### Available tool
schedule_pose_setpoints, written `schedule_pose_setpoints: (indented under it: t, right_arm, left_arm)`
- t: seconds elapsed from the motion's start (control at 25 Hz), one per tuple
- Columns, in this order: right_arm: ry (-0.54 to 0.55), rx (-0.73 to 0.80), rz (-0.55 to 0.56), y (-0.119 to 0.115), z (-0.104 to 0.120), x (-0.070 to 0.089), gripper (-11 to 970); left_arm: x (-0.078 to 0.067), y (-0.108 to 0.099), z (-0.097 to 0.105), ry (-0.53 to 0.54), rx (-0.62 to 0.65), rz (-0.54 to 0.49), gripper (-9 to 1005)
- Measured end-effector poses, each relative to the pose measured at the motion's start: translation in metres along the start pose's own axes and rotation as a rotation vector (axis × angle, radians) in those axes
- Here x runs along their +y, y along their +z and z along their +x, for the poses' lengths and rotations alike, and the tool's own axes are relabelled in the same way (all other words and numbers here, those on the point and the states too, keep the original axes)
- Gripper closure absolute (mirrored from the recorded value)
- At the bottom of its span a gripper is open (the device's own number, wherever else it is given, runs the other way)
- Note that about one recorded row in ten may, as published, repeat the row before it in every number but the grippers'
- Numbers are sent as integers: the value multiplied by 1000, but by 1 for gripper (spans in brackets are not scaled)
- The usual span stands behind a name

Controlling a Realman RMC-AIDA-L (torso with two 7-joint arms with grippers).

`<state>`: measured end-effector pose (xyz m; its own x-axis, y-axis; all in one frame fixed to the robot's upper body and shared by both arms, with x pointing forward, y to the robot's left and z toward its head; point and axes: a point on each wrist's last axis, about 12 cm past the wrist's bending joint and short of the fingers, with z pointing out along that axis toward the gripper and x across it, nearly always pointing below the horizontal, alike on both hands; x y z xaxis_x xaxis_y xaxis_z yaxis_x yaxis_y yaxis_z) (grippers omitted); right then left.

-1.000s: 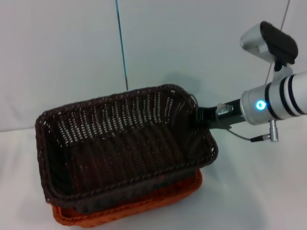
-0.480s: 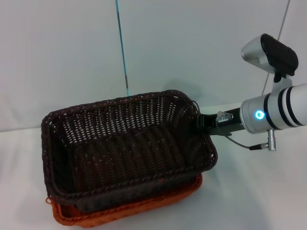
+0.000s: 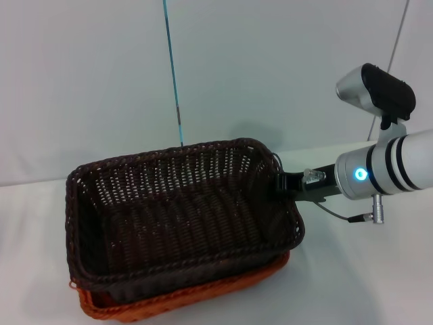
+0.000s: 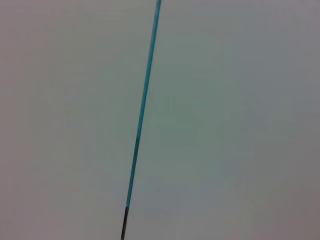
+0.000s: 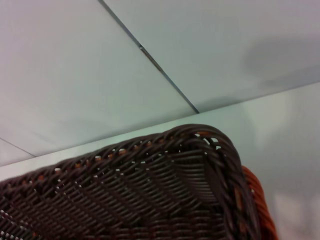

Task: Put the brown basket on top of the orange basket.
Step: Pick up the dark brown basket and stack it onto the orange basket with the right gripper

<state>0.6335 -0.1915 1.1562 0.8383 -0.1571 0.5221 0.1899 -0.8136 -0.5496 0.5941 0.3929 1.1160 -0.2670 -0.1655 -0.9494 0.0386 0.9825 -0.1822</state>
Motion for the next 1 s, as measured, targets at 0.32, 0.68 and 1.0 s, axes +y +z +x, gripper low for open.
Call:
schedule_pose_setpoints:
  t: [0.32,0.68,1.0]
  right_arm:
    - [24,10,-21,7,-3,8,816]
    - [25,-4,-32,18,0,6,816]
    - [2,-29,-33,32,6,-5,816]
  left_arm:
    - [0,0,1,4,5,0,108]
    - [0,-1,3,2,7,-2,108]
    - [0,-1,4,0,9,-4,108]
